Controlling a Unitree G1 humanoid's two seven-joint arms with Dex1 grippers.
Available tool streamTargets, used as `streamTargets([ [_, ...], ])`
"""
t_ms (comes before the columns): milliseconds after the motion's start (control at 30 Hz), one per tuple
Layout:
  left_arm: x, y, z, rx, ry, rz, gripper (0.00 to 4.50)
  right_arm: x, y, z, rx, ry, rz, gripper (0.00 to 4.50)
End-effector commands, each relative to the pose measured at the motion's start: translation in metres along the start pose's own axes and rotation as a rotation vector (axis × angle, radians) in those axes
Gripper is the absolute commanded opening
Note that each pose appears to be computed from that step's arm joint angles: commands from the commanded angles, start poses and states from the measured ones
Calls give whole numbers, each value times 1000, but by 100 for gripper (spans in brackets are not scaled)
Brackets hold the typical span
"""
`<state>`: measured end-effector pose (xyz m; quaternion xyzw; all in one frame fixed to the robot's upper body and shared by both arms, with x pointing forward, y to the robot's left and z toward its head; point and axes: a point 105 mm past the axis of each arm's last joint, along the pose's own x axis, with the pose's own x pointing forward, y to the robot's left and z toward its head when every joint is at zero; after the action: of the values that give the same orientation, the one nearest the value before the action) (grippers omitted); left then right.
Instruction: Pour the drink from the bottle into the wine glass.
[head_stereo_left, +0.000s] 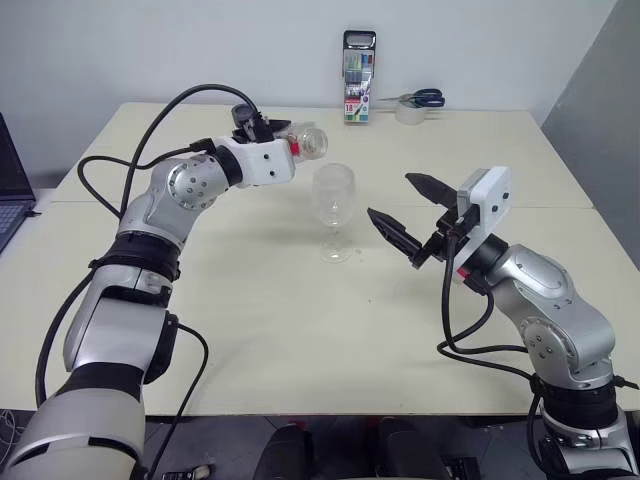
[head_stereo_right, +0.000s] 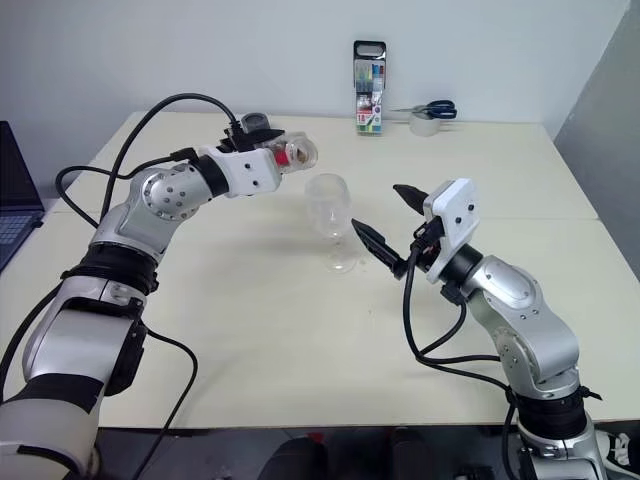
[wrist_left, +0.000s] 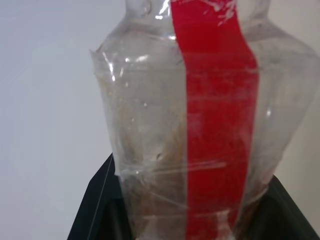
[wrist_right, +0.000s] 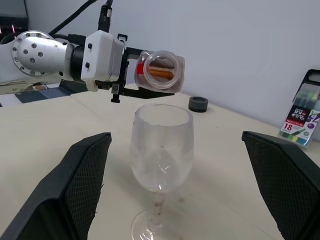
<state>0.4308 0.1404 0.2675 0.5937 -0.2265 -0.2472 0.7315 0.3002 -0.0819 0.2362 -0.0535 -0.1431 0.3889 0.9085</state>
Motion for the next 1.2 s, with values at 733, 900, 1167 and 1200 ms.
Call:
streamTargets([
  [733,5,36,15,259,-46,42,176,-18,11,9,31,-78,-50,450],
  [900,6,38,16,302,-48,28,176,-15,13,10,31,-87,-58,450],
  [1167,5,42,15,344,-47,19,176,-18,10,6,19,-66,-65,450],
  [1200,4,42,15,347,-47,17,176,-18,10,6,18,-65,-65,450],
])
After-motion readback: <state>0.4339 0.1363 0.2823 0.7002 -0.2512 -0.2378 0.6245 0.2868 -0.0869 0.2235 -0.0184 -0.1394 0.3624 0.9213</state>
